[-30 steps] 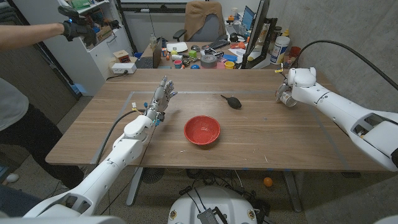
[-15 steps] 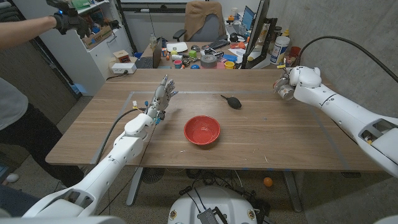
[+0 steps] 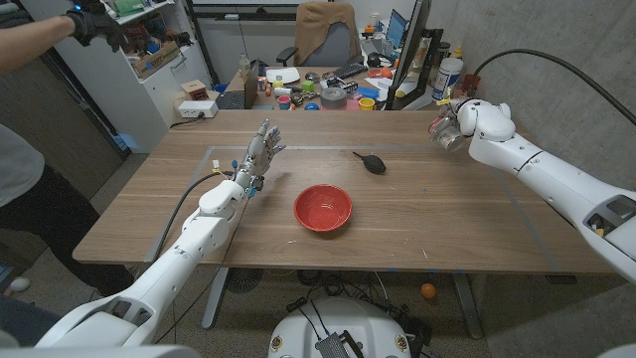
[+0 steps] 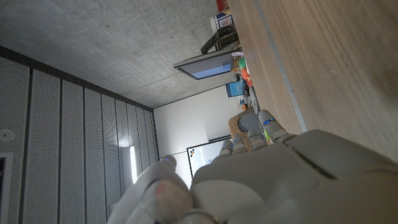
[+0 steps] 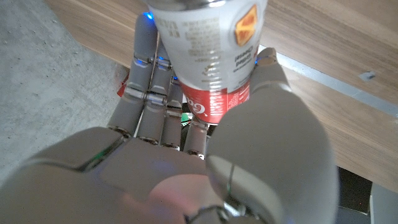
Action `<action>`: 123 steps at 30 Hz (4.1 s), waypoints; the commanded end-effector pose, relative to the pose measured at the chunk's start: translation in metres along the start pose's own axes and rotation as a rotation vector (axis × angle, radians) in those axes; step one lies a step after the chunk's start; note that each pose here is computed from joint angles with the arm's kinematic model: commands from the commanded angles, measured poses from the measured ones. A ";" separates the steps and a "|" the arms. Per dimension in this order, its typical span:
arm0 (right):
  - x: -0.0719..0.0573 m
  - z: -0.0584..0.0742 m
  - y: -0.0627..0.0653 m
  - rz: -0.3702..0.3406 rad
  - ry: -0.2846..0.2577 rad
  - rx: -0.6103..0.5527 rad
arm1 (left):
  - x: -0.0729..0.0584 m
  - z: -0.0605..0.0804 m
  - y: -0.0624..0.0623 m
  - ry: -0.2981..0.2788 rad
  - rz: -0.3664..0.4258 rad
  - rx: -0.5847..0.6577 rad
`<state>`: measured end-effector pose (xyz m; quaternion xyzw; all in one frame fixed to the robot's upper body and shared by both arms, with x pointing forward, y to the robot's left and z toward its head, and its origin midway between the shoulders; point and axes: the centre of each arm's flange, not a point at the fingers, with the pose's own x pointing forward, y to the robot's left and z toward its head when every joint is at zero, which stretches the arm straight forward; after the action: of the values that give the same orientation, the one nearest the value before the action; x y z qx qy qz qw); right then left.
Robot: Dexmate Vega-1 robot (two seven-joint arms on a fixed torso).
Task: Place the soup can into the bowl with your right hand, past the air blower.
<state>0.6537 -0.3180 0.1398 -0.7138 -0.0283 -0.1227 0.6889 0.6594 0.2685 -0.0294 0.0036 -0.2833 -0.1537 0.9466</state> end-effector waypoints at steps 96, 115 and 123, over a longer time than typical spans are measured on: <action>-0.237 0.278 -0.011 -0.264 -1.083 -0.322 | 0.003 0.001 0.033 -0.017 -0.036 -0.007; -0.207 0.280 0.021 -0.182 -1.072 -0.291 | 0.003 0.005 0.031 -0.011 -0.040 0.006; -0.201 0.281 0.033 -0.160 -1.064 -0.279 | 0.003 0.006 0.031 -0.010 -0.039 0.012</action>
<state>0.4894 -0.0144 0.0726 -0.7583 -0.4227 0.1945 0.4565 0.6684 0.2980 -0.0210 0.0103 -0.2899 -0.1713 0.9415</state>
